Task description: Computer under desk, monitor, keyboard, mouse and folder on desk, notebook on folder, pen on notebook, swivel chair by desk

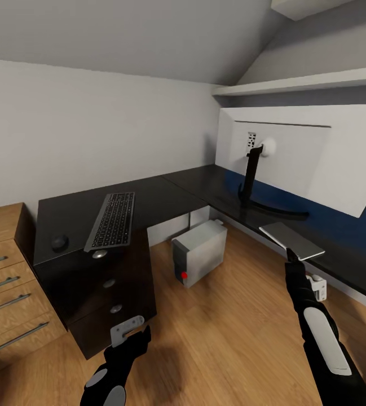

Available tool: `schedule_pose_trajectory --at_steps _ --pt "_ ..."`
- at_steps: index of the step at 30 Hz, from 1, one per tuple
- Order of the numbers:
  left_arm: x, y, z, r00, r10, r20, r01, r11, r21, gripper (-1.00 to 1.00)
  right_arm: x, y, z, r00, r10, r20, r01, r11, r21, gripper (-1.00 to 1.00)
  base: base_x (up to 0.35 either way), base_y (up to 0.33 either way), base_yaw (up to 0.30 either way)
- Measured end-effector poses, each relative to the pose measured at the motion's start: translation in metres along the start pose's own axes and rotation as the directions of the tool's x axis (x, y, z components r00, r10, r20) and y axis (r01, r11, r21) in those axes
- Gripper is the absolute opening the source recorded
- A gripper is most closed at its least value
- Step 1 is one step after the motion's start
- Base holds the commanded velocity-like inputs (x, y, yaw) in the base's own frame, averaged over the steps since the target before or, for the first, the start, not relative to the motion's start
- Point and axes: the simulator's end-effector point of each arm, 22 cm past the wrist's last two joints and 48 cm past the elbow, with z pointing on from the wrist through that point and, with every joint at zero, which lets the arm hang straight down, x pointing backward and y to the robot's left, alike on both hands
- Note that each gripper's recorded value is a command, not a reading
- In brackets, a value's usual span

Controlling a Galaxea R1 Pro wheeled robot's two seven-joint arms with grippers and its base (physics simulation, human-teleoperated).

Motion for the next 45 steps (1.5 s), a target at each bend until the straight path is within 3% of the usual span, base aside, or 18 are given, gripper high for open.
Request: schedule_pose_trajectory --at_steps 18,45 --pt "0.006 0.002 0.002 1.0 0.005 -0.011 -0.005 1.0 -0.005 1.0 -0.015 0.001 -0.001 0.998 0.007 0.069 -0.007 1.0 -0.005 1.0 0.0 0.0 0.0" --pt "0.011 0.004 0.004 1.0 0.011 -0.023 -0.011 1.0 -0.009 1.0 -0.015 0.001 -0.001 0.997 0.013 0.07 -0.012 1.0 -0.004 1.0 0.056 0.0 0.0"
